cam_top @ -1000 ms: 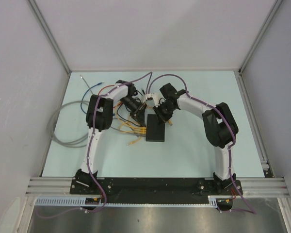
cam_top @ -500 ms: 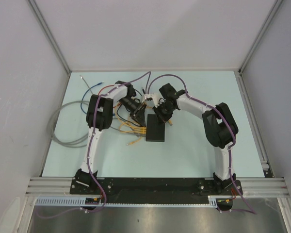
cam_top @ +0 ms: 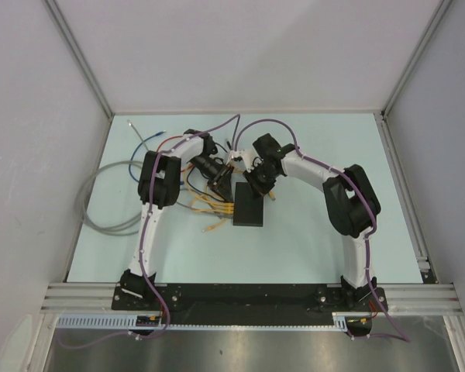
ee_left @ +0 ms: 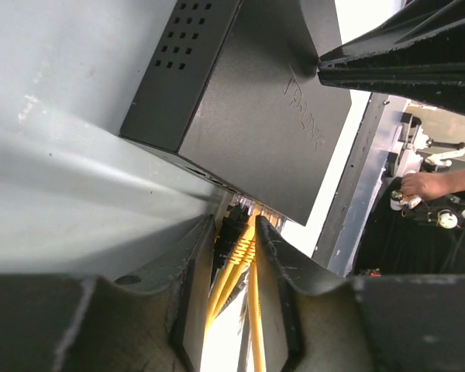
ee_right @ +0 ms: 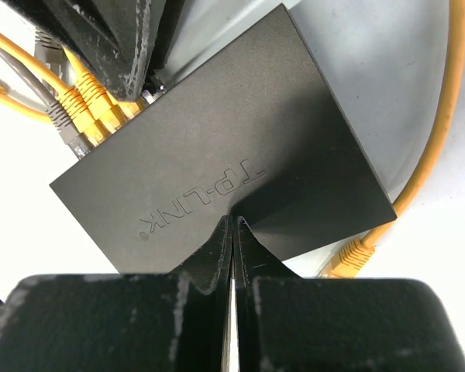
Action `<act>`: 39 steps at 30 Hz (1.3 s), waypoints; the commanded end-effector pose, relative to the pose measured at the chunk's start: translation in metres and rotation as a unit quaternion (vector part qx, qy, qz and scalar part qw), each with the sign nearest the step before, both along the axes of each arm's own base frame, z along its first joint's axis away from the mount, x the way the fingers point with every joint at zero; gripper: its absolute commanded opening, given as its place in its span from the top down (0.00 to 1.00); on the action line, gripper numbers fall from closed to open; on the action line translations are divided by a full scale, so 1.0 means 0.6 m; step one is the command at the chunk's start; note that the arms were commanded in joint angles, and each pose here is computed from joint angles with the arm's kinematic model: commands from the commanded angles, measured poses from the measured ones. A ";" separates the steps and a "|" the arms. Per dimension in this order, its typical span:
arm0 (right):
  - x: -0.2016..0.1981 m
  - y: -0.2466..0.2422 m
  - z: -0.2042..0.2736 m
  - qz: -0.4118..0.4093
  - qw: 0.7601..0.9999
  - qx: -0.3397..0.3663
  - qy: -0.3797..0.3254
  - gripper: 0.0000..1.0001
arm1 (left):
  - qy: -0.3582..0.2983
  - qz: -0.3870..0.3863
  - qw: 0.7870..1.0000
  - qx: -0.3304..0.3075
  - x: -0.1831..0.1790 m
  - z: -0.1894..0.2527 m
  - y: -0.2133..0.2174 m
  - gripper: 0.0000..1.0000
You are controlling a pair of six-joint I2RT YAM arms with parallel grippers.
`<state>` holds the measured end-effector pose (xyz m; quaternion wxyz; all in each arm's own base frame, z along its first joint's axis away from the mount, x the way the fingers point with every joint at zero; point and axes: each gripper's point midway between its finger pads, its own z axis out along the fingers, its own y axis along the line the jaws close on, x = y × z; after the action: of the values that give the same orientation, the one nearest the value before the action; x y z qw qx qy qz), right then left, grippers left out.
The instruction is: Pull the plug from the switch port
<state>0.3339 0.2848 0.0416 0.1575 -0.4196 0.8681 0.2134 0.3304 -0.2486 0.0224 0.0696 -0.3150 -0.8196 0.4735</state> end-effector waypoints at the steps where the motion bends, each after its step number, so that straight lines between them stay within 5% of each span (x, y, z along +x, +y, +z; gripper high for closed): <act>1: -0.050 -0.053 -0.090 0.013 0.994 -0.095 0.050 1.00 | 0.005 -0.010 0.999 0.043 -0.010 -0.040 0.008 0.61; 6: -0.050 -0.053 -0.090 0.013 0.994 -0.095 0.049 1.00 | 0.014 -0.005 0.999 0.040 -0.016 -0.038 -0.002 0.64; 15: -0.050 -0.054 -0.091 0.013 0.994 -0.095 0.050 1.00 | 0.022 -0.014 0.996 0.082 -0.043 -0.057 -0.018 0.87; 17: -0.051 -0.054 -0.091 0.013 0.994 -0.096 0.051 1.00 | 0.020 -0.016 0.996 0.088 -0.045 -0.056 -0.015 0.99; 39: -0.054 -0.052 -0.096 0.015 0.994 -0.095 0.054 1.00 | -0.016 -0.027 0.995 0.099 -0.007 -0.022 0.045 1.00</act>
<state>0.3313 0.2868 0.0414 0.1567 -0.4231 0.8667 0.2126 0.3173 -0.2411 0.0189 0.1082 -0.2883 -0.8459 0.4354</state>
